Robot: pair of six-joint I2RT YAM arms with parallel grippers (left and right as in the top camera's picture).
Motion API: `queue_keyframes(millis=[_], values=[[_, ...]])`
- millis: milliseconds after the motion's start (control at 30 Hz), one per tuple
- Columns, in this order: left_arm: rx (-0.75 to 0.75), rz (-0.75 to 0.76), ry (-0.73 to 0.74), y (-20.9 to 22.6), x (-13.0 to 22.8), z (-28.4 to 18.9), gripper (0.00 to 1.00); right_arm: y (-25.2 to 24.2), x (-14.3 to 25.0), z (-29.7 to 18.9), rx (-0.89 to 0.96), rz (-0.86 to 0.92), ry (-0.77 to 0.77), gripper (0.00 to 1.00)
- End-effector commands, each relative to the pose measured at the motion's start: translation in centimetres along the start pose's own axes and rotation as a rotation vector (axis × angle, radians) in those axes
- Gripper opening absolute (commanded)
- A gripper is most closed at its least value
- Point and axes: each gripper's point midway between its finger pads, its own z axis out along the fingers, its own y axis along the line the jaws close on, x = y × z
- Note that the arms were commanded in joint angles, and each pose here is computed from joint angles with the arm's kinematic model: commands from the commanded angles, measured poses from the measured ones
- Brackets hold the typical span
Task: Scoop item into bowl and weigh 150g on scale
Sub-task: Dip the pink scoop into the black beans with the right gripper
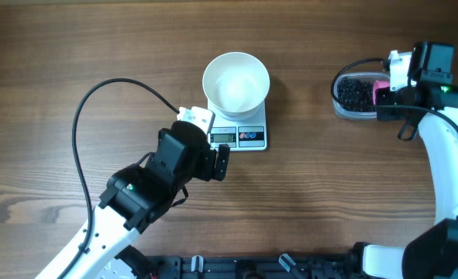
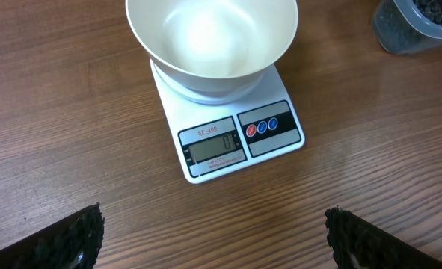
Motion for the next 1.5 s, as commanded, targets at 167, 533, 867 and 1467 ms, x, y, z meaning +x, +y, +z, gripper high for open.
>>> queue_keyframes(millis=[167, 533, 867, 1467], values=[[0.006, 0.012, 0.0, 0.0, -0.1, 0.0, 1.0, 1.2, -0.1, 2.6, -0.062, -0.016, 0.036, 0.04], [0.006, 0.012, 0.0, 0.0, -0.1, 0.0, 1.0, 4.0, -0.2, 3.1, -0.225, -0.1, 0.02, 0.04], [0.006, 0.012, 0.0, 0.0, -0.1, 0.0, 1.0, 3.6, 0.9, 2.4, -0.397, -0.056, -0.006, 0.04], [0.006, 0.012, 0.0, 0.0, -0.1, 0.0, 1.0, 4.7, 0.8, 1.7, -0.51, 0.02, -0.031, 0.04]])
